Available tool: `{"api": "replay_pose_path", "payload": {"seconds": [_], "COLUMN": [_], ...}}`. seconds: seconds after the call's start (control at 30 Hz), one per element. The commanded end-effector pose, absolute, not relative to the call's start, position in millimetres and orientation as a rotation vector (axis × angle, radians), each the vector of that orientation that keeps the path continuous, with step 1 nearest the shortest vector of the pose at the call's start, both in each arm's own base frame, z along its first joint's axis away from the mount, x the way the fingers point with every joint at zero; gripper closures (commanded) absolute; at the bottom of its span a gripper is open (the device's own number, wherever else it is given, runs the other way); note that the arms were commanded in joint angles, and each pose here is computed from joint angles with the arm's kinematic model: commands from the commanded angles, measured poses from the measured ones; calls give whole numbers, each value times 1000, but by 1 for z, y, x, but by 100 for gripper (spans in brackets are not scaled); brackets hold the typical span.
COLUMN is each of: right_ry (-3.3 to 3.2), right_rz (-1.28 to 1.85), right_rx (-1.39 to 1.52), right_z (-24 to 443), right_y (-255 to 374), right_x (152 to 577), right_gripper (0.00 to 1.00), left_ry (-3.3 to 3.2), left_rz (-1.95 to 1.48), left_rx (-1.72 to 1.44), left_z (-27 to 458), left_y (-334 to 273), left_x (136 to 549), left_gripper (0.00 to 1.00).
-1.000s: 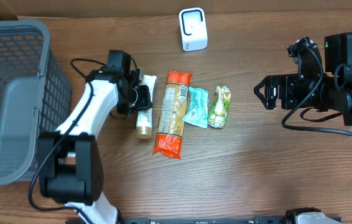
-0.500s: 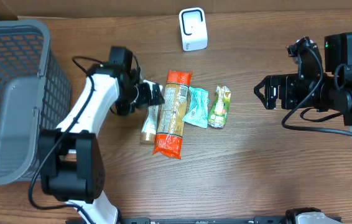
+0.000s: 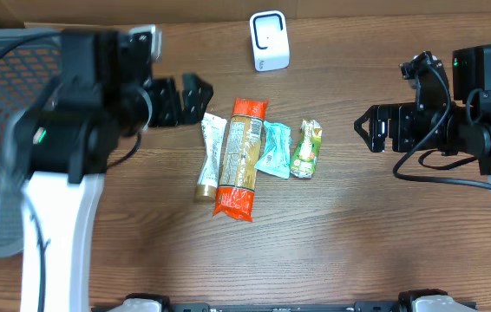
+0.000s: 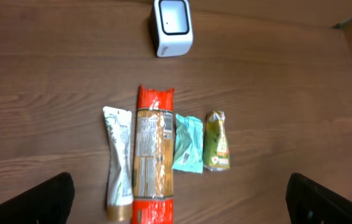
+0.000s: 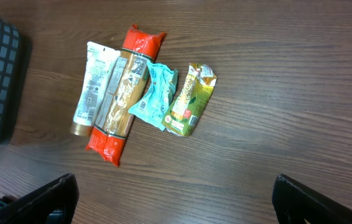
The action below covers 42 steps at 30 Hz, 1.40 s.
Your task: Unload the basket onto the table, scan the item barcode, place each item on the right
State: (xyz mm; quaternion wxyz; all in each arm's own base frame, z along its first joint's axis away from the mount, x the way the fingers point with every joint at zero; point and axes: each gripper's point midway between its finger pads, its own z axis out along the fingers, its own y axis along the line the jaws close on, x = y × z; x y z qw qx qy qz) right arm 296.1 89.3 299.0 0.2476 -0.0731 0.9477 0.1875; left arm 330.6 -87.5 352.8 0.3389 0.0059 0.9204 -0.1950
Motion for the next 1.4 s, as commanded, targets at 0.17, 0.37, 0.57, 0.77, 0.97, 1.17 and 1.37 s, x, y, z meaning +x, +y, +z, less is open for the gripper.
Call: {"api": "replay_pose_path", "payload": {"seconds": [0.17, 0.37, 0.57, 0.77, 0.97, 1.17, 1.37], "right_ry": [2554, 2511, 2536, 2659, 2836, 3017, 3143], "right_rz": [568, 692, 697, 678, 502, 254, 117], "right_rx": [-216, -253, -260, -201, -109, -23, 117], "right_z": [309, 318, 309, 272, 213, 148, 96], "right_y": [98, 113, 117, 125, 133, 146, 156], "right_x": [296, 296, 304, 325, 349, 354, 351], "right_gripper": [0, 0, 0, 4, 8, 9, 8], "left_ry": [2454, 2510, 2526, 2535, 2535, 2538, 2539], "left_rz": [-481, -482, -482, -483, -483, -483, -483], "left_rx": [127, 118, 115, 113, 113, 112, 113], "left_z": [354, 344, 340, 337, 337, 336, 336], "left_y": [-86, -85, -86, -86, -86, -86, -86], "left_x": [283, 278, 282, 284, 286, 287, 286], "left_gripper": [0, 0, 0, 1, 0, 0, 0]}}
